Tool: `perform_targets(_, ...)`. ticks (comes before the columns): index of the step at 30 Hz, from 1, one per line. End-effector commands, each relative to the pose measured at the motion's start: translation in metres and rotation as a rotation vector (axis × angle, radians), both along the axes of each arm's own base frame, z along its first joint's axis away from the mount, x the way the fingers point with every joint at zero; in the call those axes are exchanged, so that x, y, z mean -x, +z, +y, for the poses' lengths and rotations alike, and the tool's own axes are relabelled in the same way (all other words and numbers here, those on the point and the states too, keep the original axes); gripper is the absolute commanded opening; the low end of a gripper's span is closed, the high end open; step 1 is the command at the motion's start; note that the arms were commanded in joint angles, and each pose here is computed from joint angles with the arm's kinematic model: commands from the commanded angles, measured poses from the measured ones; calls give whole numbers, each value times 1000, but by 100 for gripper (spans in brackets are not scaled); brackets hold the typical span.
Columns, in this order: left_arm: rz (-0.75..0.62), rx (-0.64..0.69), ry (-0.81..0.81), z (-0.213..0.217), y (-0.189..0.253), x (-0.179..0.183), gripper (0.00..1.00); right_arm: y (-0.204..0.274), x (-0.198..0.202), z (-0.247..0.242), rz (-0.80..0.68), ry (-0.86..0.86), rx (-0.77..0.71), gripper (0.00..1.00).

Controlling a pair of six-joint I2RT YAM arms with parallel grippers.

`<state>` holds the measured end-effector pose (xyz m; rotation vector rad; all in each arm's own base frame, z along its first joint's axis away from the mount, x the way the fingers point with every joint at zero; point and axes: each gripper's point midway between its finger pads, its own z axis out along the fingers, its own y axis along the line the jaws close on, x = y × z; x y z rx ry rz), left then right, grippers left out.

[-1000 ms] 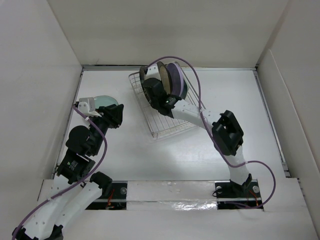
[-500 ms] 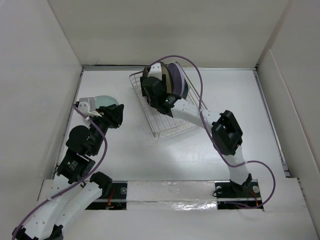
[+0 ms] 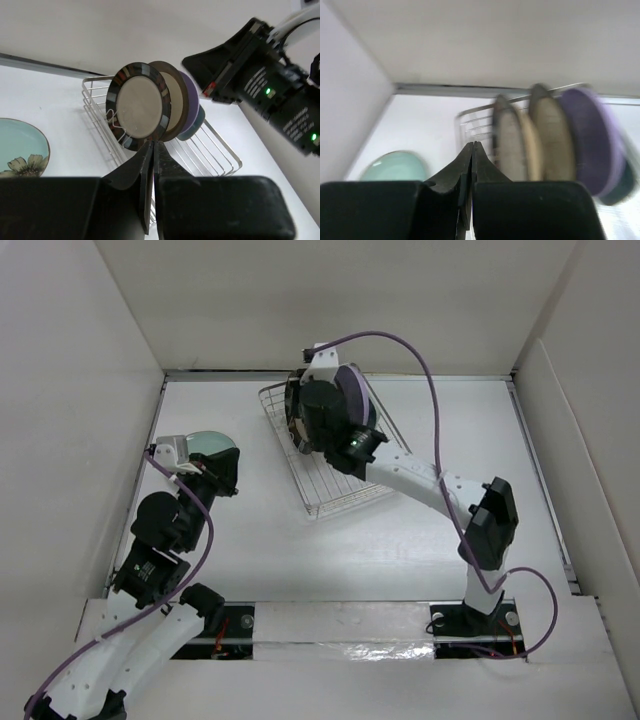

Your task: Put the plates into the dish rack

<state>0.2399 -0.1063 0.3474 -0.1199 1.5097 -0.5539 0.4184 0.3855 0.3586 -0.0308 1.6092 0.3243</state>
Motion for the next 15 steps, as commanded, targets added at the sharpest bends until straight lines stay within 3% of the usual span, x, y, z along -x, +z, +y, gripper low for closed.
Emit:
perform_targets(1, -74, 50, 49, 13, 26, 5, 0, -44, 34, 80, 87, 233, -35, 0)
perform_targets(3, -87, 62, 63, 17, 29, 8, 0, -53, 42, 107, 124, 316, -82, 0)
perform_targets(5, -104, 74, 67, 21, 34, 12, 1, -92, 56, 141, 217, 387, -113, 0)
perform_targets(6, -107, 78, 59, 20, 35, 13, 5, -90, 54, 150, 227, 395, -151, 9)
perform_targets(7, -109, 79, 57, 21, 35, 13, 11, -125, 54, 159, 309, 387, -148, 18)
perform_targets(8, -113, 81, 51, 20, 36, 15, 22, -137, 53, 163, 335, 382, -158, 29)
perform_targets(10, -120, 85, 39, 19, 37, 17, 30, -150, 58, 176, 386, 384, -204, 52)
perform_targets(12, -125, 90, 35, 20, 39, 19, 34, -173, 53, 182, 418, 358, -217, 62)
perform_targets(15, -158, 110, 27, 20, 48, 23, 34, -197, 49, 191, 463, 330, -247, 63)
